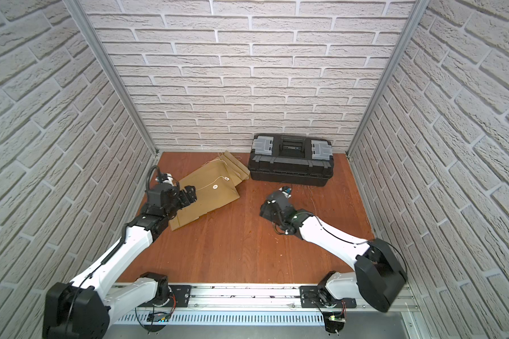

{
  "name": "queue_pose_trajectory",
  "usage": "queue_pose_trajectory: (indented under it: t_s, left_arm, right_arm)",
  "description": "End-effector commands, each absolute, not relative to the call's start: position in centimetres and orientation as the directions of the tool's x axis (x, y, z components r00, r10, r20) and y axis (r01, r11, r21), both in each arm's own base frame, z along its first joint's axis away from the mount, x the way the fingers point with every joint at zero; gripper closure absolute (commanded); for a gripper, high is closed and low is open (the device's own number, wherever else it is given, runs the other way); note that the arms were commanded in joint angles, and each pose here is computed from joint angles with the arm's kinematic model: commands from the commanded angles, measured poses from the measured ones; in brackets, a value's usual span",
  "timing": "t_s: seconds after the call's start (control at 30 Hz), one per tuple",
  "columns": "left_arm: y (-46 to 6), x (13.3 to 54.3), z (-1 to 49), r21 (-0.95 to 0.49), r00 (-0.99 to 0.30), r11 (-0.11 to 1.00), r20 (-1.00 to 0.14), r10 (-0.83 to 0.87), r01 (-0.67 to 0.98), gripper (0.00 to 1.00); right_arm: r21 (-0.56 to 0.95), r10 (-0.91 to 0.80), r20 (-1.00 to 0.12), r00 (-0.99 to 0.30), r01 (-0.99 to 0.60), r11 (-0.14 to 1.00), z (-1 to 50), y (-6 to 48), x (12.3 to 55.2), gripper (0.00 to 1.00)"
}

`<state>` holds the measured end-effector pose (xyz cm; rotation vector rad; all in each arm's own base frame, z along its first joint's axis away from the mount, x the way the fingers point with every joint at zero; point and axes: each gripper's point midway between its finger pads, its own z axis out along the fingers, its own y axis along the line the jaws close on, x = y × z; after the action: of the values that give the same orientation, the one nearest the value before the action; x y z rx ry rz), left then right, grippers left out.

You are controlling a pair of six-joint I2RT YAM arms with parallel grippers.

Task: Close the mouth of the file bag
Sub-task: Pick up the file bag from the file bag.

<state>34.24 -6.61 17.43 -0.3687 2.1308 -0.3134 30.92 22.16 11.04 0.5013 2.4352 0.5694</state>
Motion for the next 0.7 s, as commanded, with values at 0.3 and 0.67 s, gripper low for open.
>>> queue_pose_trajectory:
  t_s: [0.3,0.67]
  left_arm:
    - [-8.2,35.6,16.5,-0.335,-0.641,0.932,-0.686,-0.344,-0.142,0.14]
    - [-8.1,35.2,16.5,-0.337,-0.686,0.933,-0.649,-0.328,-0.127,0.14]
  right_arm:
    - [0.762,0.675,-0.287,-0.679,0.265,0.591,9.6,36.3,36.6,0.19]
    - [0.756,0.739,-0.326,-0.589,0.307,0.578,6.7,38.7,41.4,0.32]
